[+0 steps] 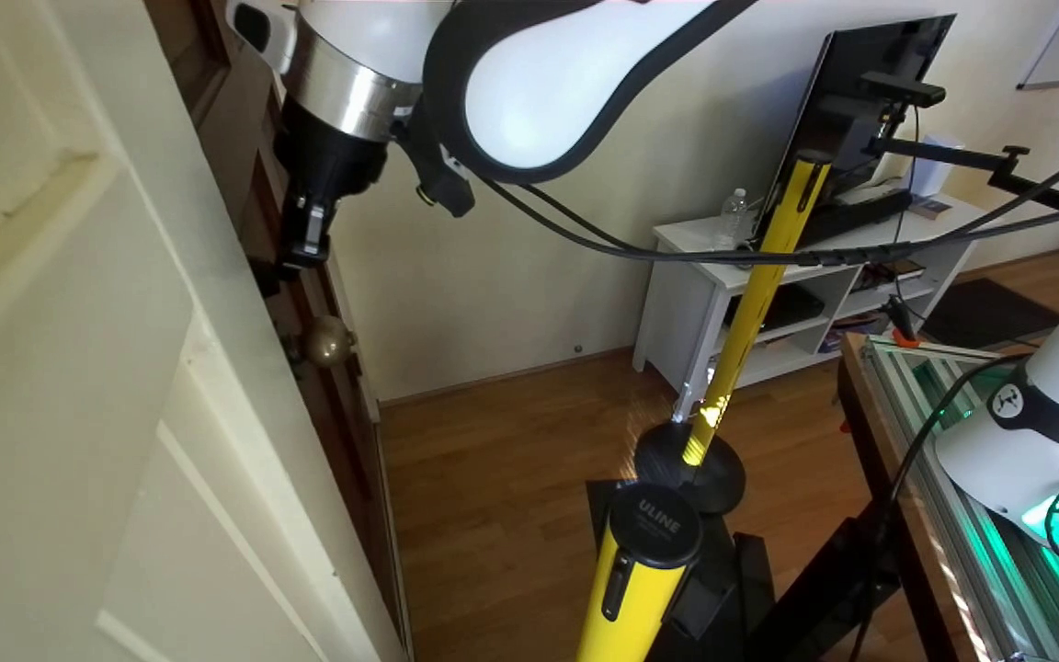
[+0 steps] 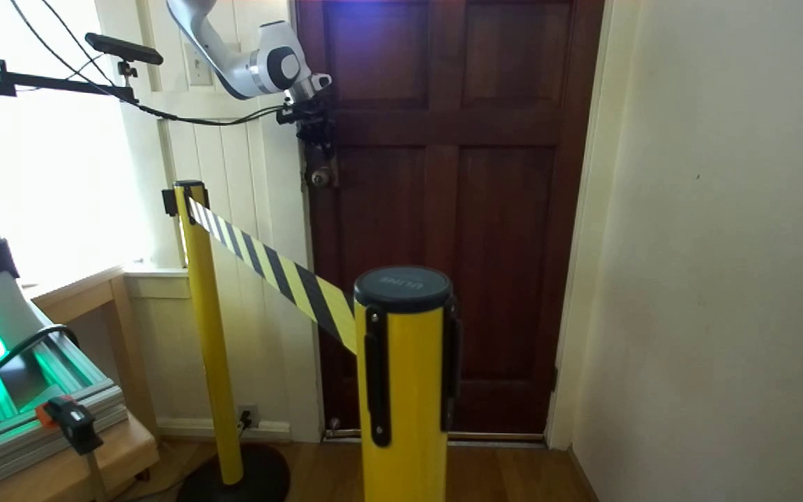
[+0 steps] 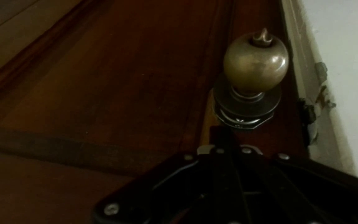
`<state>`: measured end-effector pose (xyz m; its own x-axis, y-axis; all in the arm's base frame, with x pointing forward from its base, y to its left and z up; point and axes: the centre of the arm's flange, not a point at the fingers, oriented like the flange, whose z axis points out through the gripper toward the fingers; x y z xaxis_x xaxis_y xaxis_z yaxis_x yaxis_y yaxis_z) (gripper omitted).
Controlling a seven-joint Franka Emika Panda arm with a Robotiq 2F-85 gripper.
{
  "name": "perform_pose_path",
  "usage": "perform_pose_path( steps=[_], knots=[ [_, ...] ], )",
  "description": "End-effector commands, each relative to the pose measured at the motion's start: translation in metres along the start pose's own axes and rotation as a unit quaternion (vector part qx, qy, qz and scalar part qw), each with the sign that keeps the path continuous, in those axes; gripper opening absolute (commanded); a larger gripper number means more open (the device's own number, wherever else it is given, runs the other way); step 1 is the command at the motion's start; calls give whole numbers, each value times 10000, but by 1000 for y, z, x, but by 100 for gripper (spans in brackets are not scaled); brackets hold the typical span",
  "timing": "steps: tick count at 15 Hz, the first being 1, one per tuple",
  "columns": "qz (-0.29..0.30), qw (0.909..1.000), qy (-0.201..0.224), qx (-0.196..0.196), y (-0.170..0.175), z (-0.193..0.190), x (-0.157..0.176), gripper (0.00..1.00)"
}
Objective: Unlock the door
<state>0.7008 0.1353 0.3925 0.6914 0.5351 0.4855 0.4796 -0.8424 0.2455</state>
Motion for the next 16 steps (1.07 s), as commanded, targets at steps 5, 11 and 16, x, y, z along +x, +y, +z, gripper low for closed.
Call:
perform_pose_path(
  steps=[5,11,16],
  knots=[
    [-389,9975,585,26,-12,-1,10,0],
    [-610,9955,730,42,-22,-10,8,0],
    [-622,9952,751,39,-26,-15,1,0]
  ],
)
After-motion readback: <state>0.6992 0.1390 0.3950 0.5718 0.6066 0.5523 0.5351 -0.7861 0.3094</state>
